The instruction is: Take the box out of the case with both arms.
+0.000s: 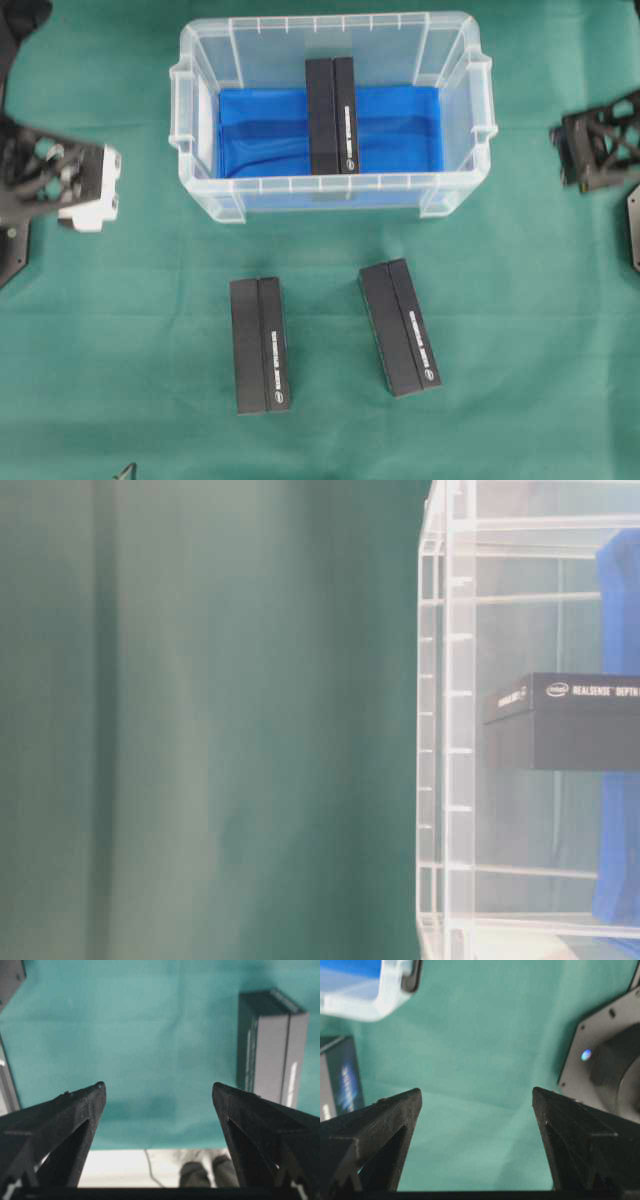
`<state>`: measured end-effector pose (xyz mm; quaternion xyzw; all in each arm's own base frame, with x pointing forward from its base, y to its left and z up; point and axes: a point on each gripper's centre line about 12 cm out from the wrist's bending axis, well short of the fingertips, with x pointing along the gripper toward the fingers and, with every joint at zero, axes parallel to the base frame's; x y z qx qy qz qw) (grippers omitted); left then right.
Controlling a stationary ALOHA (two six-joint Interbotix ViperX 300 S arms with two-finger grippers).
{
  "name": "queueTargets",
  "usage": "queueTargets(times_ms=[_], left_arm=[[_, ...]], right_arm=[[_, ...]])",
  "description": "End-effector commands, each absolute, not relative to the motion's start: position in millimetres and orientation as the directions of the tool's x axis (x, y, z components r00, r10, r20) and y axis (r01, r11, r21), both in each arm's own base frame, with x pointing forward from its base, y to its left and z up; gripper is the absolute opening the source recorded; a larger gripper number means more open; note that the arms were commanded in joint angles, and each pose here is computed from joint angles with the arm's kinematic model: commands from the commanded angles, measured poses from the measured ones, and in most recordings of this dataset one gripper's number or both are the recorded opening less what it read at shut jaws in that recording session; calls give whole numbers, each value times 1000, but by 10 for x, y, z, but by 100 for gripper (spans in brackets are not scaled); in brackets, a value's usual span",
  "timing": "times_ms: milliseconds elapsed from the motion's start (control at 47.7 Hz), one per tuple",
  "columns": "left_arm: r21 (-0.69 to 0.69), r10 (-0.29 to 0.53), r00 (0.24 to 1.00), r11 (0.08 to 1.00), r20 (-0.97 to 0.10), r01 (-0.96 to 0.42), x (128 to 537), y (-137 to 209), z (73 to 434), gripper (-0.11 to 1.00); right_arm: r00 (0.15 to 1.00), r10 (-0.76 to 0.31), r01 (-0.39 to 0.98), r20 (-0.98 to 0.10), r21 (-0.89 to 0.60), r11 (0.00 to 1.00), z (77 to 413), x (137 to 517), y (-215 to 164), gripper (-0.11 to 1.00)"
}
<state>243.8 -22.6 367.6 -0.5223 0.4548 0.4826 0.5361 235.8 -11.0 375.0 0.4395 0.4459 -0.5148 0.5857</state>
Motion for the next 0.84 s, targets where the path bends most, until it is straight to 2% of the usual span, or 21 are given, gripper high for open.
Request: queueTargets(times_ms=[0, 356, 818], left_arm=[[-145, 50, 144, -27, -988, -989, 2430, -94, 3745, 83], [-136, 70, 134, -30, -989, -990, 2412, 252, 3744, 83], [-119, 77, 116, -33, -990, -992, 2400, 448, 3711, 83]], right_arm=[[97, -216, 994, -971, 83, 73, 3812, 2335, -235, 87], [96, -233, 995, -968, 84, 62, 3816, 2302, -648, 87], [87, -240, 996, -967, 77, 50, 3817, 2260, -810, 87]])
